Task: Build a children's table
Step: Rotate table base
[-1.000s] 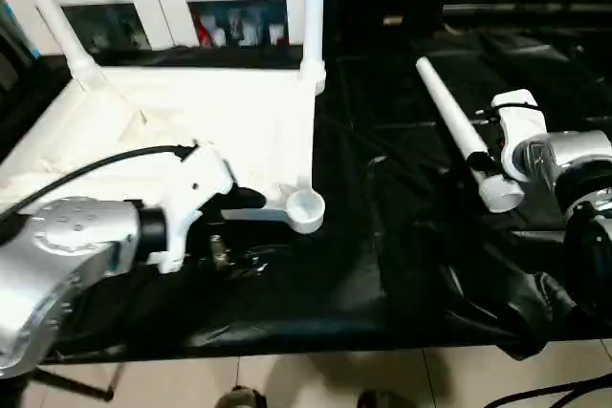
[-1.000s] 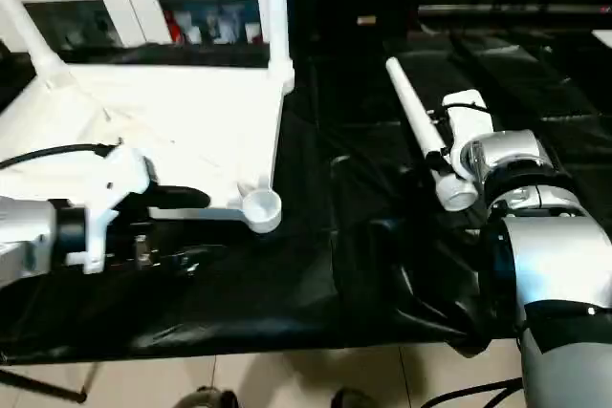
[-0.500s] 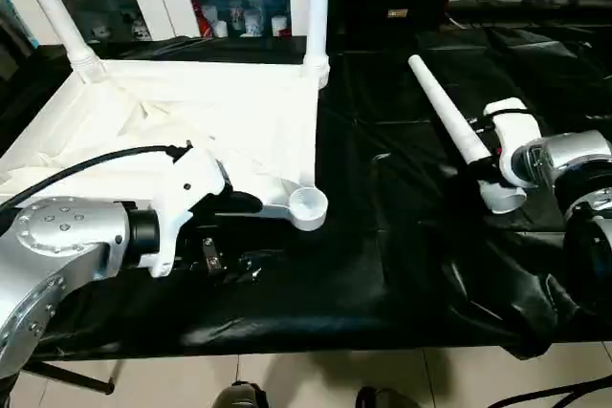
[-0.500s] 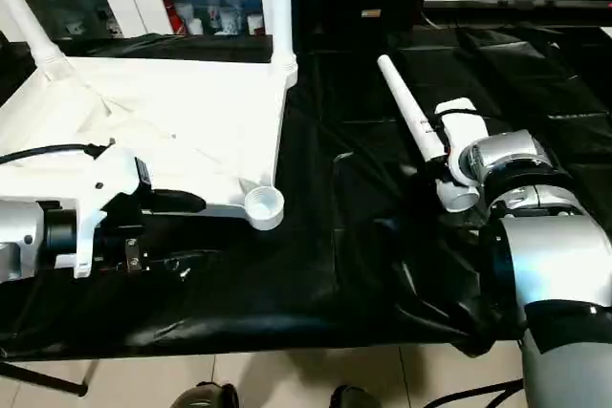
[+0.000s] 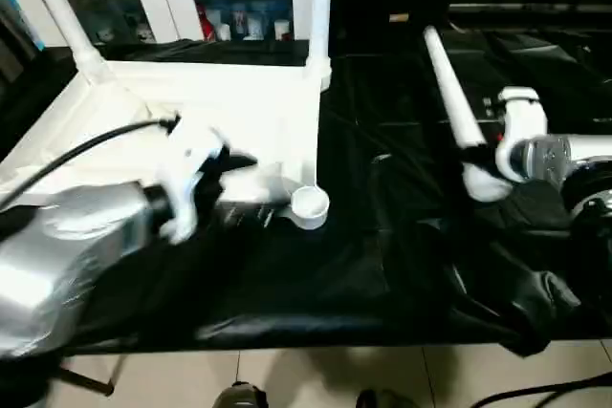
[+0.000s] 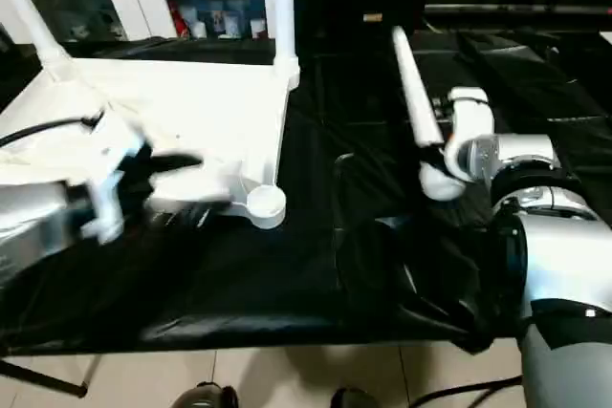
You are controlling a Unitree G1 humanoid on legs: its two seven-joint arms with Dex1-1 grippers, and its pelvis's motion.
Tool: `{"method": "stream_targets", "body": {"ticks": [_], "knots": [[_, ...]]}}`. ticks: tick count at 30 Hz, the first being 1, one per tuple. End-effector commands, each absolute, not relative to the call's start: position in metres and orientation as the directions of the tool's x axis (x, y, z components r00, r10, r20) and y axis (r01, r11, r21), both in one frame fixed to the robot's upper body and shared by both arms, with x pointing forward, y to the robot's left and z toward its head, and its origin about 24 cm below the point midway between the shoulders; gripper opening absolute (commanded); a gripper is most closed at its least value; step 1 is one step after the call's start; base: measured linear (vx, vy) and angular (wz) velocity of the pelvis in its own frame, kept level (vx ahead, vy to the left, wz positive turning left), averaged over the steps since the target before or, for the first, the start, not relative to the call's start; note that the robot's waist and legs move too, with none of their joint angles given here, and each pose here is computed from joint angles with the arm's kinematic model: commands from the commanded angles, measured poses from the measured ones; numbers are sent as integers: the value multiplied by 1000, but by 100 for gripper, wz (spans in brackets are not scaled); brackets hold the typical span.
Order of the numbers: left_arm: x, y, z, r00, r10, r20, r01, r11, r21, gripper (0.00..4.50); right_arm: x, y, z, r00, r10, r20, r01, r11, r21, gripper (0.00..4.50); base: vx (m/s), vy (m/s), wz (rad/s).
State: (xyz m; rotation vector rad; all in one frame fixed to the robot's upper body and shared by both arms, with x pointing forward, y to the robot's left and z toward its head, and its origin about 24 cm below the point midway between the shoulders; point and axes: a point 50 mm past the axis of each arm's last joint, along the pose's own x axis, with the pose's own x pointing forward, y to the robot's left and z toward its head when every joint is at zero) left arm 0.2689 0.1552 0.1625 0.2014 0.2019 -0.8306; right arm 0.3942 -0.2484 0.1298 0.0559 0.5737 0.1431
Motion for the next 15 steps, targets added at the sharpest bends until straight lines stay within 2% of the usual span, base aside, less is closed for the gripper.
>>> {"method": "stream_targets", "body": {"ticks": [1, 3, 4, 6, 8, 9, 10, 12, 13, 14, 15], "knots": [[277, 153, 163, 678, -695, -238, 728, 680, 91, 450, 403, -240, 148, 884, 194, -426, -157, 980, 123, 191, 0, 0, 0], [295, 145, 163, 713, -680, -174, 692, 721, 17, 450, 407, -235, 152, 943, 179, -279, -145, 980, 139, 191, 0, 0, 0], [296, 144, 163, 714, -679, -171, 691, 723, 15, 450, 407, -236, 152, 947, 175, -271, -143, 980, 136, 191, 0, 0, 0], [310, 137, 165, 725, -674, -141, 682, 731, 15, 450, 407, -235, 153, 978, 165, -129, -138, 971, 197, 191, 0, 0, 0], [315, 135, 164, 732, -668, -132, 675, 737, 18, 450, 406, -233, 154, 980, 182, -76, -161, 961, 226, 191, 0, 0, 0], [325, 130, 167, 748, -657, -93, 658, 752, -23, 450, 401, -225, 156, 971, 238, 33, -240, 944, 225, 190, 0, 0, 0], [325, 130, 167, 748, -657, -93, 658, 752, -23, 450, 401, -225, 156, 971, 238, 33, -240, 944, 225, 190, 0, 0, 0], [333, 124, 172, 762, -645, -50, 640, 763, -88, 450, 394, -218, 160, 947, 288, 141, -315, 918, 240, 190, 0, 0, 0], [335, 123, 173, 764, -643, -42, 638, 764, -100, 450, 392, -217, 161, 942, 294, 159, -326, 913, 245, 190, 0, 0, 0], [340, 120, 176, 768, -640, -12, 632, 761, -148, 450, 385, -210, 166, 912, 343, 225, -397, 878, 269, 190, 0, 0, 0], [340, 120, 176, 768, -640, -12, 632, 761, -148, 450, 385, -210, 166, 912, 343, 225, -397, 878, 269, 190, 0, 0, 0]]}}
